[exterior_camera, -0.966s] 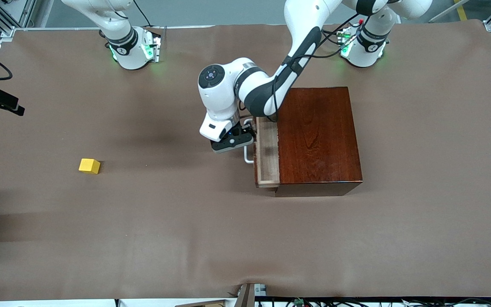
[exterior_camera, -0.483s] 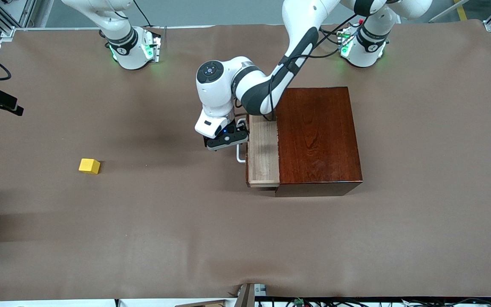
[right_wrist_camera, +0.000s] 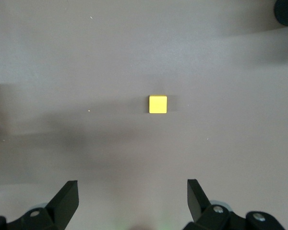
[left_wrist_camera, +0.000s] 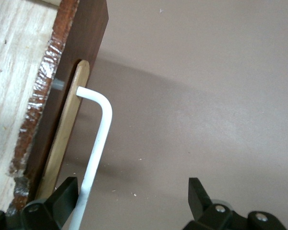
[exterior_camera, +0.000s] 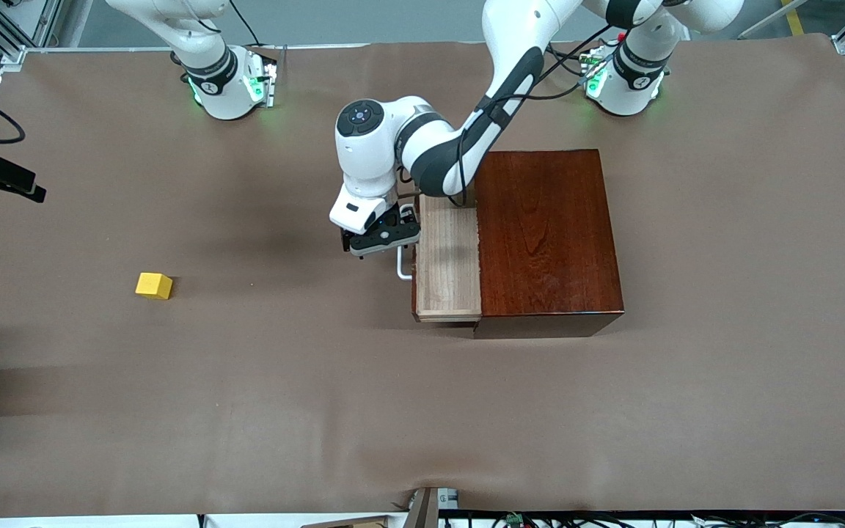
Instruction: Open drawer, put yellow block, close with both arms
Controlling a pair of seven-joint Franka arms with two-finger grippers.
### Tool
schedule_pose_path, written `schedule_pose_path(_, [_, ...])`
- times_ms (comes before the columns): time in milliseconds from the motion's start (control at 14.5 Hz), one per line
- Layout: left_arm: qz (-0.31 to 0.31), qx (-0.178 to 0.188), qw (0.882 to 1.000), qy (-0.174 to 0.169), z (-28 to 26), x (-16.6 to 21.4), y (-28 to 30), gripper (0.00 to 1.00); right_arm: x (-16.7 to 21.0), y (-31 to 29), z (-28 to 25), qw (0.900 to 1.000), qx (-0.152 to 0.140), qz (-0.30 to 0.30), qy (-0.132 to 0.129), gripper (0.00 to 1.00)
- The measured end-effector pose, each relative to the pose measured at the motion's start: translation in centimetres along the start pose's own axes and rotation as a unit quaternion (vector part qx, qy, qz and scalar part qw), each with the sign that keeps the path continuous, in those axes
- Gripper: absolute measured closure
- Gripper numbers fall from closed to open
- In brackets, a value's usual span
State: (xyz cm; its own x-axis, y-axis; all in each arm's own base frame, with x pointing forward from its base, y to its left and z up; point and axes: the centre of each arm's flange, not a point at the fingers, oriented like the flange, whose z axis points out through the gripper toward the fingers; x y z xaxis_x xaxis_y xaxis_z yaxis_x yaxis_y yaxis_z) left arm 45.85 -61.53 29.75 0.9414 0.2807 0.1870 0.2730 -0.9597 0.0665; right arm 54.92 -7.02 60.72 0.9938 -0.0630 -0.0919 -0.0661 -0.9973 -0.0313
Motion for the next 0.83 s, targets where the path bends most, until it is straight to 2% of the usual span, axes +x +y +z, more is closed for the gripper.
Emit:
schedule_pose_path(276, [0.003,0.021,1.0,-0.006,-0.4,-0.5,-0.1,0.0,2.1,0.0,3.1,1.0,0.004,0.0,-0.019,0.0])
schedule_pose_path(552, [-0.003,0.038,0.999,-0.008,-2.2,0.2,-0.4,0.0,4.7,-0.3,6.6,0.999,0.018,0.0,-0.027,0.0])
schedule_pose_path(690, [-0.013,0.057,0.998,-0.007,-5.3,1.6,-1.4,0.0,5.7,-0.2,8.1,0.999,0.02,0.0,-0.032,0.0])
schedule_pose_path(828, [-0.014,0.058,0.998,0.0,-11.0,4.1,-2.8,0.0,6.2,-0.2,8.8,0.999,0.021,0.001,-0.03,0.0])
